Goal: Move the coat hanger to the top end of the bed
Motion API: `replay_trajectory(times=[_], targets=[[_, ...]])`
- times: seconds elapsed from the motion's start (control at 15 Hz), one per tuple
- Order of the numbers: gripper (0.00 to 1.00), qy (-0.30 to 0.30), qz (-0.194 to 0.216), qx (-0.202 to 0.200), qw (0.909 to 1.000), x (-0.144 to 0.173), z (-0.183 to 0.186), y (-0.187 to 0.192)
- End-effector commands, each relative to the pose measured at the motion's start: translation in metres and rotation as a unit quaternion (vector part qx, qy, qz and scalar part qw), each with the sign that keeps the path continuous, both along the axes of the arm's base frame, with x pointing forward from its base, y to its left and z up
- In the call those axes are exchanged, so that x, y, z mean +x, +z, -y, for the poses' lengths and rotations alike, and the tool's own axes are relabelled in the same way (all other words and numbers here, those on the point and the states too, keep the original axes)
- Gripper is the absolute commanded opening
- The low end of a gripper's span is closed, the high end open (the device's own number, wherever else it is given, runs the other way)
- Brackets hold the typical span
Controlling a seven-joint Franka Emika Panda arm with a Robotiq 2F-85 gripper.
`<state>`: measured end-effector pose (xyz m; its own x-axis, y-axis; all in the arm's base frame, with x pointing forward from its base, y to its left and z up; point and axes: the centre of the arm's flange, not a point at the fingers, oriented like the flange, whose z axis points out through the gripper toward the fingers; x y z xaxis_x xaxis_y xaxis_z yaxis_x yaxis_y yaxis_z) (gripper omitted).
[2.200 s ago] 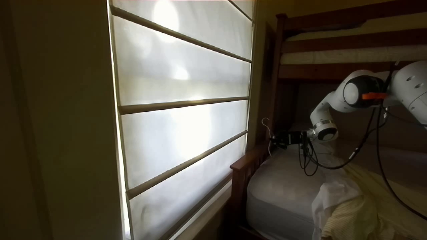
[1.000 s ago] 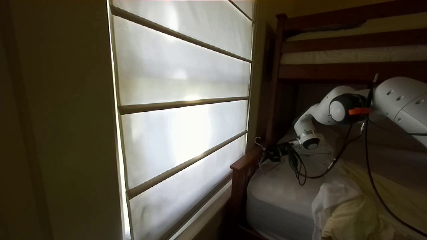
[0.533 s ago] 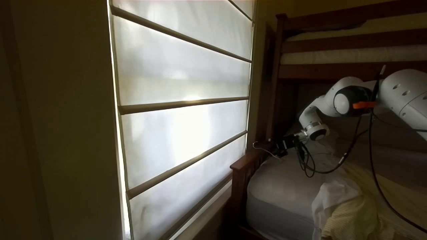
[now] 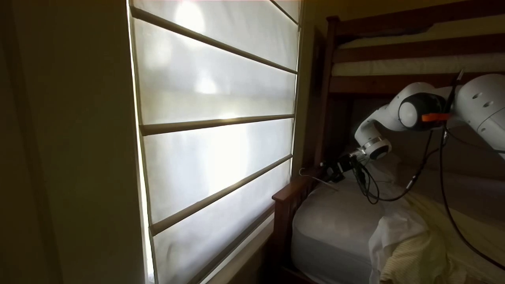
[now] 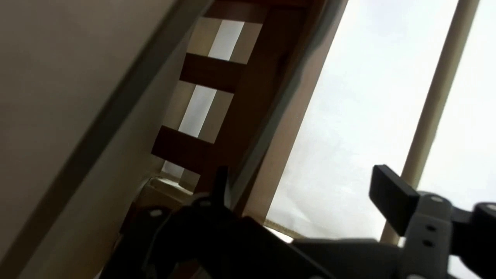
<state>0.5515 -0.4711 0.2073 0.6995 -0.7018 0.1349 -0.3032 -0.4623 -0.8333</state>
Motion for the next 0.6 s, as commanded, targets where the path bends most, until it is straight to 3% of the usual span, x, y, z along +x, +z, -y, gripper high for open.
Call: replay_trajectory(times=[0.0,0.27,0.53], targets=[[0.6,-0.031,0.033,-0.053,0.9975,0.004,-0.005,-0.001],[0.33,-0.019,0.067,-0.119,0.9905,0.02,-0.009,-0.003],[0.04,0.017,0.064,-0.106,0.9921,0.006,-0.026,0.024]])
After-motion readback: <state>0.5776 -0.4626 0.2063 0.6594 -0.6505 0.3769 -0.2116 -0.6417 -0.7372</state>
